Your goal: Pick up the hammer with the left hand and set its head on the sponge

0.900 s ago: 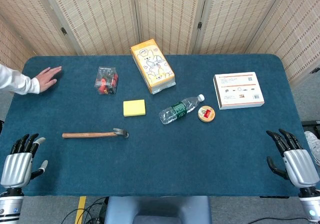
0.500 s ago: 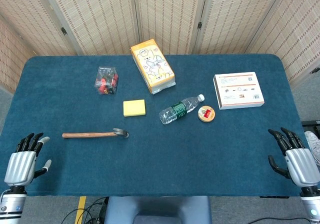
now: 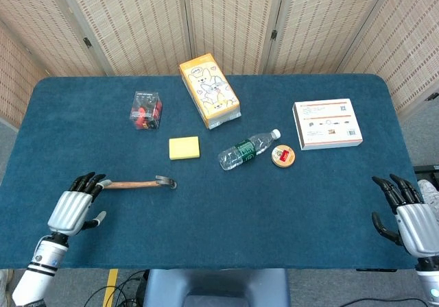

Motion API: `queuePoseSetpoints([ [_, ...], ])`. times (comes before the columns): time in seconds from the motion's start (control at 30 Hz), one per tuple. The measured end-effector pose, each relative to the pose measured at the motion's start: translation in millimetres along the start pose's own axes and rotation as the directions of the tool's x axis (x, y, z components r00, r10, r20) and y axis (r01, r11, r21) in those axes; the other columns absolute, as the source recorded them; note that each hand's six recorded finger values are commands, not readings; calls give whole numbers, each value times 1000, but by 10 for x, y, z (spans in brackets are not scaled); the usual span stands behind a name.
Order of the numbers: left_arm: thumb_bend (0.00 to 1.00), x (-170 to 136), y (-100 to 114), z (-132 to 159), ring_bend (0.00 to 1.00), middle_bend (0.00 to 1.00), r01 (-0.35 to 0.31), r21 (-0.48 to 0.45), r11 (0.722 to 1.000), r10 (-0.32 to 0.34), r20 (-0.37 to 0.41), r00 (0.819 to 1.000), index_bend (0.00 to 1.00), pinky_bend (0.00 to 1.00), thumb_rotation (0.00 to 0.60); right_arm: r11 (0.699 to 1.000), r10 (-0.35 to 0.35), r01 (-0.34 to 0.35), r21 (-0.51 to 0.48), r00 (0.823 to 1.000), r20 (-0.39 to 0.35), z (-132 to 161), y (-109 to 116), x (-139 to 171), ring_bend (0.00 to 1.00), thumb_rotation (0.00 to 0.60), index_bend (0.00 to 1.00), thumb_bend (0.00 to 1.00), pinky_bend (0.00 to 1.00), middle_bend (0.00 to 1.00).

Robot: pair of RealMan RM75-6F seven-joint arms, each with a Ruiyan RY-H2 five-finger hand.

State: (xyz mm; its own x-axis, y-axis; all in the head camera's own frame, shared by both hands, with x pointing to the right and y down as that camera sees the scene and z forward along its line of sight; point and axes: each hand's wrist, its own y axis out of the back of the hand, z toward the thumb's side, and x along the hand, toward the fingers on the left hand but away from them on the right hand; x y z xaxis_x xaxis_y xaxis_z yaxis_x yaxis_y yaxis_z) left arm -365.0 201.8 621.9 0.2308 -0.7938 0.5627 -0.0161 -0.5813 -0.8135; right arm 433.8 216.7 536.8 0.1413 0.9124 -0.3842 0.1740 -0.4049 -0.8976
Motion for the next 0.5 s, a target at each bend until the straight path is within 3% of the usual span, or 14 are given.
queuePoseSetpoints([
  [0.13,339,211,-88,173,104,165,31,1,1000,-31,43,999,216,156,600,1000,2,-2,-3,1000,6,-17,-6,21,63,600,103,371,122,193],
  [0.5,345,595,-384,417,119,216,107,-7,994,-107,35,994,231,155,600,1000,6,-6,-3,1000,3,-17,-6,20,63,600,103,371,122,199],
])
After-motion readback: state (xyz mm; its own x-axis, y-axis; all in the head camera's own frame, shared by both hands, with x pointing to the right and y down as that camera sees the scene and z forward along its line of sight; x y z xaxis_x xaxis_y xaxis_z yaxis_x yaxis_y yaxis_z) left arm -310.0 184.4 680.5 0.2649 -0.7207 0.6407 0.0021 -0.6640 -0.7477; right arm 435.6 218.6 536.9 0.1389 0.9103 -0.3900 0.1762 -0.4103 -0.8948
